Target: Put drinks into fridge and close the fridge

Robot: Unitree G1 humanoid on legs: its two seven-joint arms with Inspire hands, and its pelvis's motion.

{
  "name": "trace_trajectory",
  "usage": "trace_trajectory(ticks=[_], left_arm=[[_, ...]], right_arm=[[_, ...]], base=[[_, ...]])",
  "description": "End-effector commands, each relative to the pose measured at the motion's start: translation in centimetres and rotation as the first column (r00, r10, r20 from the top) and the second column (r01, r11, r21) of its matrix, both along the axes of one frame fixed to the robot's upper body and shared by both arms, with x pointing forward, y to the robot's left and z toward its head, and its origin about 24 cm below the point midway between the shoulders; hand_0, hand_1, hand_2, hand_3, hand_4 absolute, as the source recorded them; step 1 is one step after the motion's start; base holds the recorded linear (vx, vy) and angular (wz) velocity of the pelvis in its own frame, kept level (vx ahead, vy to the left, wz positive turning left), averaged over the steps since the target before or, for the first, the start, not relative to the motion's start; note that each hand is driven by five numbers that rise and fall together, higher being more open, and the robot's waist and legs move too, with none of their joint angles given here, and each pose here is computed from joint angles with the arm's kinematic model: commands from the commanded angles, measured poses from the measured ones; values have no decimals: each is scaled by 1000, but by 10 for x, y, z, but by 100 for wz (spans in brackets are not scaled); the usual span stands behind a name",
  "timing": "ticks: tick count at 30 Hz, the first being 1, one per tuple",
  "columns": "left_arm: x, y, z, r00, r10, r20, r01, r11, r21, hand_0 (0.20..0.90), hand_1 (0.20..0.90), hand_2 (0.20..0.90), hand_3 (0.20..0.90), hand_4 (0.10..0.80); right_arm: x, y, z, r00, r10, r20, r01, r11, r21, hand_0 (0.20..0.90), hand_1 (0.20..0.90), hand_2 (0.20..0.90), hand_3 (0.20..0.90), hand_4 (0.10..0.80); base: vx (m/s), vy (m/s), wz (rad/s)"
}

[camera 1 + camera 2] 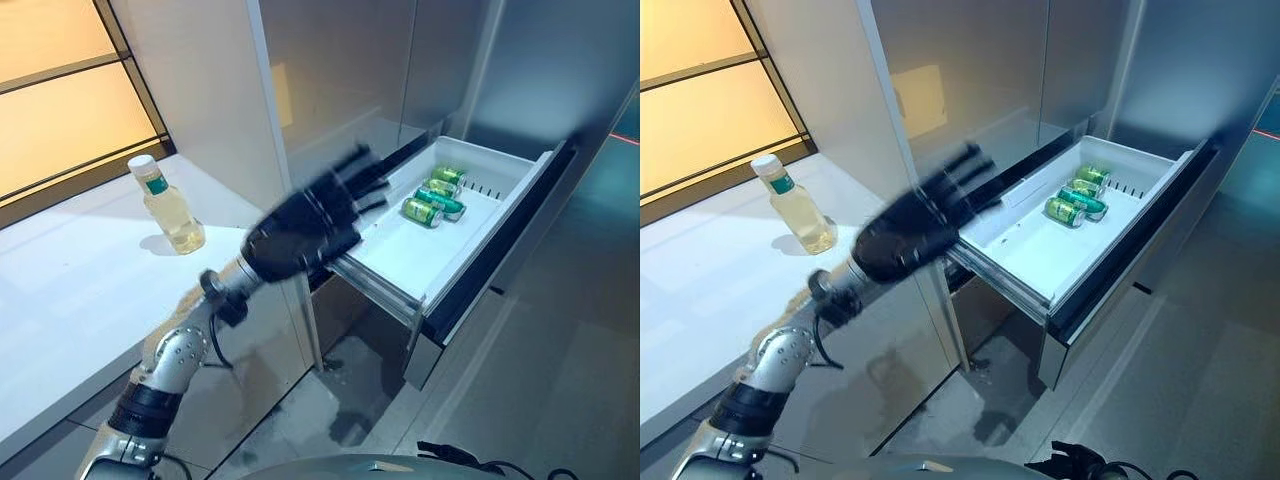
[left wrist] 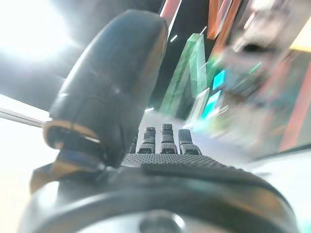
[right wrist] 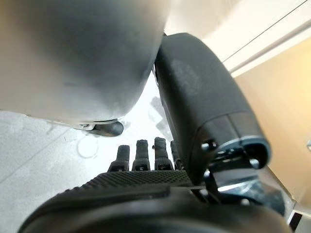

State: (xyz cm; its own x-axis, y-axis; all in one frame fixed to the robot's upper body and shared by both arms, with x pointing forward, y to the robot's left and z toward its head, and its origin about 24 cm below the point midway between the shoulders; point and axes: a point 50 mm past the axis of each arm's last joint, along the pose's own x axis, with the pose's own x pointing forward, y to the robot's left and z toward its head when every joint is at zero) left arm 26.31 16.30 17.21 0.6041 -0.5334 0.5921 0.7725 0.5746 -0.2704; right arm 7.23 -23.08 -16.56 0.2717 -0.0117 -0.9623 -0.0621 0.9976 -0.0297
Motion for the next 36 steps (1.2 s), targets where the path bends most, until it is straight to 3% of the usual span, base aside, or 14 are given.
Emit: trace_trajectory(ticks=[1, 7, 12, 15, 24, 36], left_arm=[[-14, 35, 77, 799, 421, 429, -417, 902, -110, 900, 900, 900, 900, 800], [-21, 52, 103, 498, 681, 537, -745, 653, -137, 900, 900, 900, 900, 800], [-17, 58, 108, 295, 751, 590, -891, 440, -115, 900, 900, 900, 900, 800], [-7, 64, 104, 279, 768, 576, -928, 370, -44, 900, 900, 900, 900, 800], [12, 88, 76, 284, 837, 468, -957, 274, 91, 900, 900, 900, 900, 800], [29, 105, 45, 261, 901, 347, -959, 202, 196, 900, 900, 900, 900, 800]], right_arm=[[-11, 24, -7, 999, 26, -33, -24, 998, 51, 900, 900, 900, 900, 800], [-11, 26, -7, 999, 33, -42, -31, 998, 57, 900, 900, 900, 900, 800], [-8, 28, -7, 998, 45, -42, -42, 997, 61, 900, 900, 900, 900, 800], [-8, 26, -7, 998, 50, -44, -47, 997, 60, 900, 900, 900, 900, 800], [-10, 16, -5, 997, 53, -54, -51, 998, 48, 900, 900, 900, 900, 800], [-13, 10, -5, 995, 70, -68, -68, 997, 42, 900, 900, 900, 900, 800]], base=[[18, 11, 4], [17, 16, 10], [8, 16, 7], [0, 0, 0], [11, 21, 0], [9, 15, -1]])
